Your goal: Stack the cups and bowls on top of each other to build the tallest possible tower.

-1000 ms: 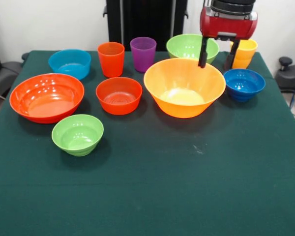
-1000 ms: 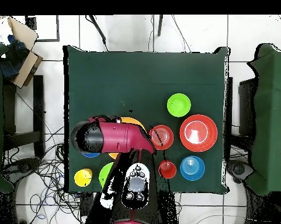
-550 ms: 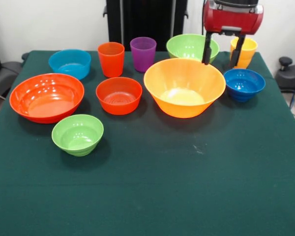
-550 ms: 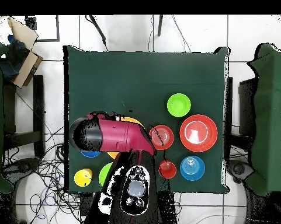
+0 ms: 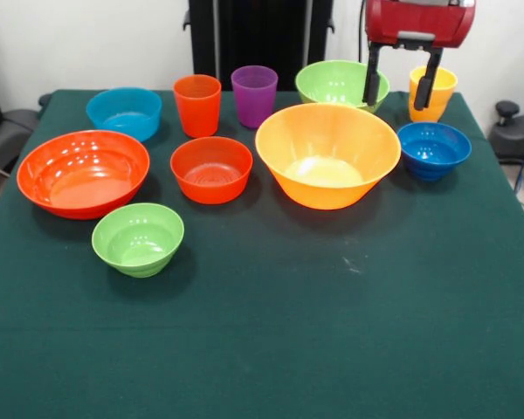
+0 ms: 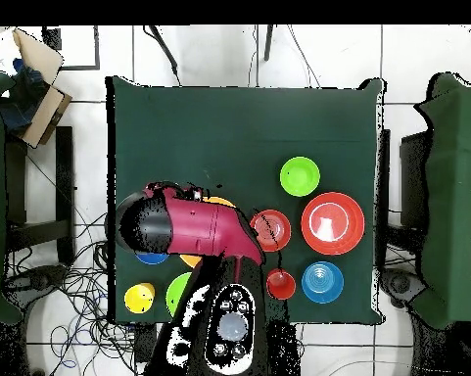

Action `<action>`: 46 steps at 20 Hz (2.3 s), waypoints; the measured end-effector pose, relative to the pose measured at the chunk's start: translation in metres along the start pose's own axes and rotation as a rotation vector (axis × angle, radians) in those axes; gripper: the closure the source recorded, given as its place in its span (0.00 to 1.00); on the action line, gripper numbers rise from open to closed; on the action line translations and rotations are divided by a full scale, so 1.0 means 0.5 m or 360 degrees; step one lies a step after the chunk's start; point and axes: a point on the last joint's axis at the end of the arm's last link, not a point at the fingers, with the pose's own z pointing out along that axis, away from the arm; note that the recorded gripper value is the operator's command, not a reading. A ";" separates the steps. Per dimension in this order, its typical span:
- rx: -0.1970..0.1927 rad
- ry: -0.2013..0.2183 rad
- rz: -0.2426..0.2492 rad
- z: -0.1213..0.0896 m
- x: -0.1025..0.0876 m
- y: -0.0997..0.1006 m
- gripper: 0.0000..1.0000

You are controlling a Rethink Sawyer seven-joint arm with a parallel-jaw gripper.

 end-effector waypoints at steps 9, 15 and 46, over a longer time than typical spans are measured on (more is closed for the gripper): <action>-0.0003 -0.0010 0.0070 -0.006 -0.020 -0.033 0.00; -0.0007 -0.0009 0.0092 -0.006 -0.025 -0.039 0.00; -0.0013 0.0095 0.0144 -0.003 -0.024 -0.073 0.00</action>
